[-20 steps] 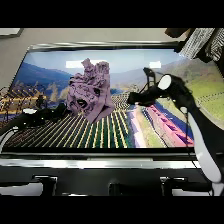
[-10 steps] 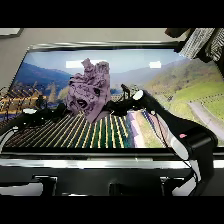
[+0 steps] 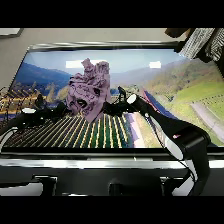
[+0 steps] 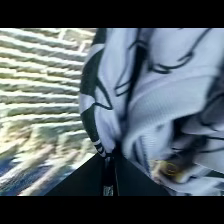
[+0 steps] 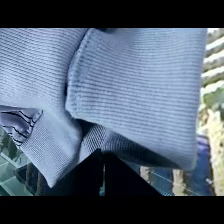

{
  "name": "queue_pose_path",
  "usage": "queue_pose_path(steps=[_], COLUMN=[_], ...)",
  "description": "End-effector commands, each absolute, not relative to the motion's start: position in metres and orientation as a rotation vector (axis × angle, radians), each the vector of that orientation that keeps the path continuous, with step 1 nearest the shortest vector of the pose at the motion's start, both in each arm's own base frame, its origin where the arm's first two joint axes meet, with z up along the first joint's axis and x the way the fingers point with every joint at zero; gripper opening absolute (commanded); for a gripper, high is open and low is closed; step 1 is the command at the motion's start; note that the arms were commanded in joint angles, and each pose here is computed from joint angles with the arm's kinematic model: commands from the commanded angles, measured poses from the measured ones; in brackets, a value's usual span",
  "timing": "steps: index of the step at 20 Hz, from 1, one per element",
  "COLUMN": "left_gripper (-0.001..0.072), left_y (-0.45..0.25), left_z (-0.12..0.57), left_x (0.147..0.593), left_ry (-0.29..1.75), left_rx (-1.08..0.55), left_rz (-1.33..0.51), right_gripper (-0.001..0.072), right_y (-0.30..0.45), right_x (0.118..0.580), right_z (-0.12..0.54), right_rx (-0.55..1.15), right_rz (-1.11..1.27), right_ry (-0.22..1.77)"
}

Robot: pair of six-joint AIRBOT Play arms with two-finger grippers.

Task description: Fold the clothes and pants, and hang the long-sleeved shirts on hangers.

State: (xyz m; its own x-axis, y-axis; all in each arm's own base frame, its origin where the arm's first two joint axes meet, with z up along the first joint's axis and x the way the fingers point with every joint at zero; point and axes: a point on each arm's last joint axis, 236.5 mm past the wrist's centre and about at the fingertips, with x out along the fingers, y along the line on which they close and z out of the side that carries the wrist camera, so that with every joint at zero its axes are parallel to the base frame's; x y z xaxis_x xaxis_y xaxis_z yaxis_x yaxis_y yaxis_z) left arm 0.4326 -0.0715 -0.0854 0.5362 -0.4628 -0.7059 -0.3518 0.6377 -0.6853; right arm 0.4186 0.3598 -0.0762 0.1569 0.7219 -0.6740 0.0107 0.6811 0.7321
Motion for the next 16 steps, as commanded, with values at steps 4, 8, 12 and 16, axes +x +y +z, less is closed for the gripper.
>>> queue_pose_path(steps=[4,8,12,16], left_gripper=[0.0022,0.0023,0.0024,0.0025], left_y=[-0.034,-0.014,-0.02,-0.036], left_z=[0.035,0.22,0.412,0.537], left_x=[0.461,0.466,0.402,0.299], left_ry=[0.834,0.484,0.092,-0.232], left_rx=[-0.853,-0.707,-0.53,-0.393], left_rz=[-0.124,-0.23,-0.309,-0.33], right_gripper=[0.0044,0.0044,0.0045,0.0045], right_y=[0.303,0.208,0.128,0.097], right_x=[0.478,0.485,0.416,0.309], right_z=[0.064,0.235,0.385,0.482], right_rx=[0.741,0.754,0.66,0.529], right_rz=[0.587,0.583,0.553,0.512], right_ry=[1.008,0.65,0.32,0.05])
